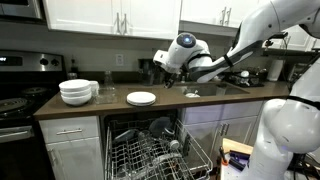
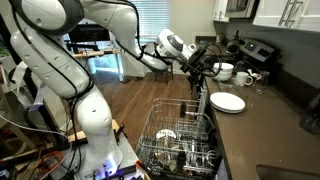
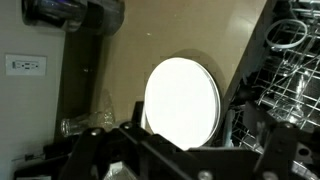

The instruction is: Pick up one plate and put it into the dishwasher.

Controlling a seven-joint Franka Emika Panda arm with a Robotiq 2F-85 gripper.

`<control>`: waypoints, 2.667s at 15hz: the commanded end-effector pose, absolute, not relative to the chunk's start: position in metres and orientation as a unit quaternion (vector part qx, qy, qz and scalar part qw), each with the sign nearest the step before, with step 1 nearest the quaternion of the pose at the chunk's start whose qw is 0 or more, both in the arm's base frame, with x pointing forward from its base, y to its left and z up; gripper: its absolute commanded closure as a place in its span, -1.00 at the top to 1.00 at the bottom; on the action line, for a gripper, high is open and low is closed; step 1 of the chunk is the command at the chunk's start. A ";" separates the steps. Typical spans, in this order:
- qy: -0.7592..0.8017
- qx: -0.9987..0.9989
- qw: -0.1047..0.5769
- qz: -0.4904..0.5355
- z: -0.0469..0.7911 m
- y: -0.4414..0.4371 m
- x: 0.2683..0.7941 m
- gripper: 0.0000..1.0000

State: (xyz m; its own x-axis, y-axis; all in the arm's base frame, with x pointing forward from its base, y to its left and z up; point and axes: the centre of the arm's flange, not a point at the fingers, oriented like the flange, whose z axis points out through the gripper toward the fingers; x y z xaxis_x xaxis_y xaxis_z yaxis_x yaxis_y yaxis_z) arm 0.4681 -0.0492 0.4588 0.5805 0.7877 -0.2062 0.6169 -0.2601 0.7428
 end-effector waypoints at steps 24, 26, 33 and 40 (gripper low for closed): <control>0.330 0.821 0.443 0.143 0.385 -0.026 0.549 1.00; 0.320 0.823 0.448 0.141 0.383 -0.025 0.554 1.00; 0.293 0.842 0.424 0.159 0.368 -0.003 0.586 1.00; 0.294 0.832 0.445 0.152 0.338 0.007 0.612 1.00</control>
State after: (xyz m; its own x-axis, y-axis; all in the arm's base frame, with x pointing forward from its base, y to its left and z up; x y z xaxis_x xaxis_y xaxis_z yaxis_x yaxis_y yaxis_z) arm 0.5953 0.0066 0.3494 0.7689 0.6394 0.0046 0.3770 -0.4592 0.8044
